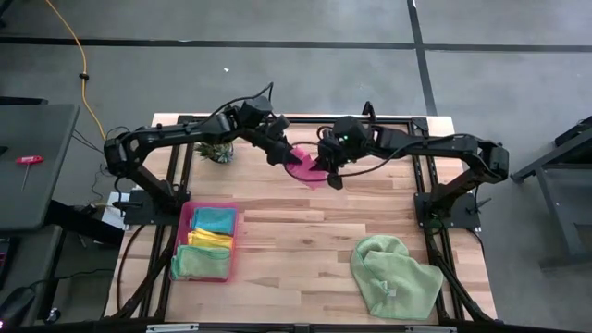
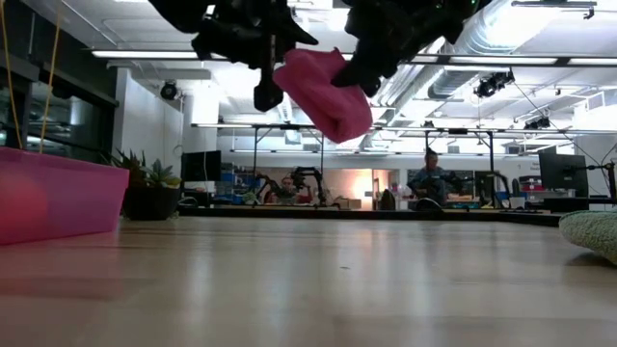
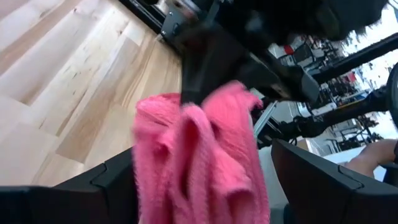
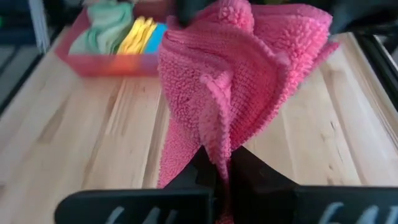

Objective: Fold microfiber towels
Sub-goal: Put the pink microfiber towel into the red bin

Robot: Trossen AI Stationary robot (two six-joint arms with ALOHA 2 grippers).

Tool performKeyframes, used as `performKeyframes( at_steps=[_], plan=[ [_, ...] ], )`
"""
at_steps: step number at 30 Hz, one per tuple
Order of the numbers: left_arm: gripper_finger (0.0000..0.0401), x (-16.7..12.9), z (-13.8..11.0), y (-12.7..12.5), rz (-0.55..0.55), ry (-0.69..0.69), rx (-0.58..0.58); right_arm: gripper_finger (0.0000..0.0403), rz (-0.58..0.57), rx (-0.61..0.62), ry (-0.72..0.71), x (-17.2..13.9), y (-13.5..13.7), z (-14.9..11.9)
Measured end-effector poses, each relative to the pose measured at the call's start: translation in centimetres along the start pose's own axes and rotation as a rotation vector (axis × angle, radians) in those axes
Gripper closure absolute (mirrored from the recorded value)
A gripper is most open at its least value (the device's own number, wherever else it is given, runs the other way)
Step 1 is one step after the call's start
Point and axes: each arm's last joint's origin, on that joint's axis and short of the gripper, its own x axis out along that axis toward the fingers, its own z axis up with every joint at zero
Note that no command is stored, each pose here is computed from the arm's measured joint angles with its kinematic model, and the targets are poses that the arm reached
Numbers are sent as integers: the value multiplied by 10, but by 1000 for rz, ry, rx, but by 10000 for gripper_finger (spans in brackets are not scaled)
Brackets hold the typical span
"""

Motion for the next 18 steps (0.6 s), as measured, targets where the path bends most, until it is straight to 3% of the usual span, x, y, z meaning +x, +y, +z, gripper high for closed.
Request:
performKeyframes(
  at_steps=[7,18],
  plan=[
    [94,8,-5,-9,2,13,119,403,-31,162,-29,-4,-11,1],
    [94,26,-16,-23,208,-14,368,403,21,267,-32,-4,-10,1]
  ],
)
